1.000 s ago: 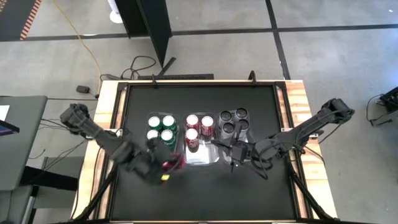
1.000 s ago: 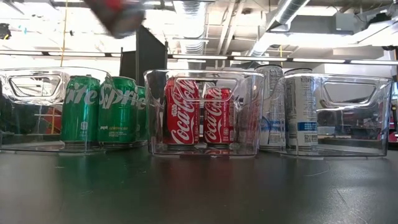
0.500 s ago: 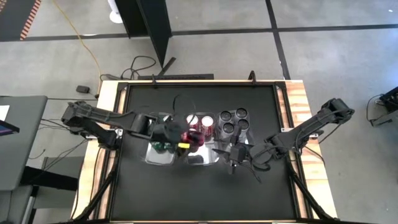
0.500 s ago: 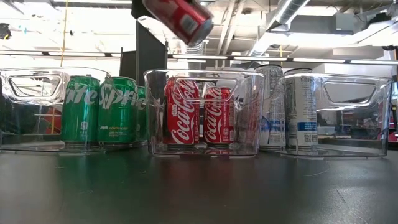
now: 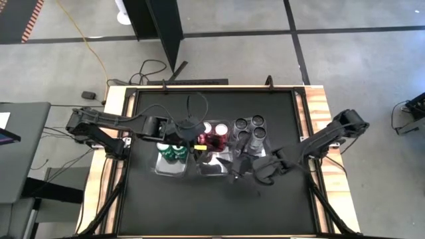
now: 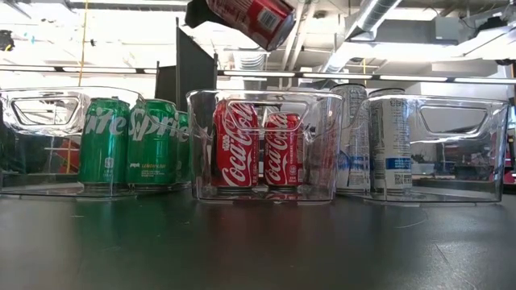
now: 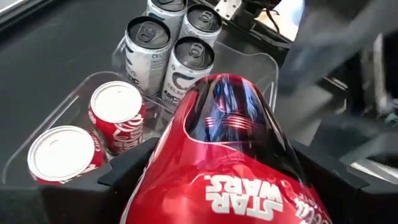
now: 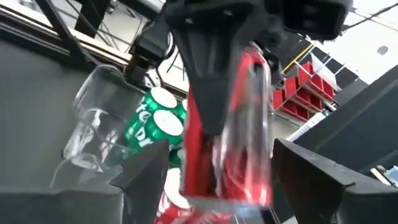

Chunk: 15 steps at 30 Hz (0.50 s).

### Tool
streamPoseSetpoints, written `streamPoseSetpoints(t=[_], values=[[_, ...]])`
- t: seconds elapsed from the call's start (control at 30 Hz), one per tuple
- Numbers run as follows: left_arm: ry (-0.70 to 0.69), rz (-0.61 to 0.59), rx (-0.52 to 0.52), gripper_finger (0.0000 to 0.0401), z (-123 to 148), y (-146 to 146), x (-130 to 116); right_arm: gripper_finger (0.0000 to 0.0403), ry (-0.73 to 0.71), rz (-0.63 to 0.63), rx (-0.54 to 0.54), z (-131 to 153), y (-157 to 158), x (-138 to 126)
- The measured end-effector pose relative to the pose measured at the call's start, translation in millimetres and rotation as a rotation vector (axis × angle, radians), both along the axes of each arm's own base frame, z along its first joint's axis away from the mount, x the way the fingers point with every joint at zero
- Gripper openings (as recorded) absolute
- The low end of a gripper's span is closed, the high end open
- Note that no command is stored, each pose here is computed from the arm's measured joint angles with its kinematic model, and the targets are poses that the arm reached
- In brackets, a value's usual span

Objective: Sort soda cans
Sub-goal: Put the red soda can into the middle transparent bin

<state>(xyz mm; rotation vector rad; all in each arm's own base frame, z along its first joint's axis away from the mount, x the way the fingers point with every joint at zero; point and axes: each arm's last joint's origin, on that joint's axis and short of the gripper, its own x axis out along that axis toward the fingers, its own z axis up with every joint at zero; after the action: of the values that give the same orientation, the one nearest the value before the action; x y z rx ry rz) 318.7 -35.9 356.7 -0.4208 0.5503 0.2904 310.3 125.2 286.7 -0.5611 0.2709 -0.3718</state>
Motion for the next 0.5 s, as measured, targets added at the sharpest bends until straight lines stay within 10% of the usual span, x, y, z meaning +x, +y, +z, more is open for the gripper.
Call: streamPoseSetpoints(t=[0.5], values=[[0.027,0.066,-0.018,0.0302,-3.8,2.6,-2.1,0.0307,0.135,-0.320,-0.168,-21.8,-7.9,70.6]])
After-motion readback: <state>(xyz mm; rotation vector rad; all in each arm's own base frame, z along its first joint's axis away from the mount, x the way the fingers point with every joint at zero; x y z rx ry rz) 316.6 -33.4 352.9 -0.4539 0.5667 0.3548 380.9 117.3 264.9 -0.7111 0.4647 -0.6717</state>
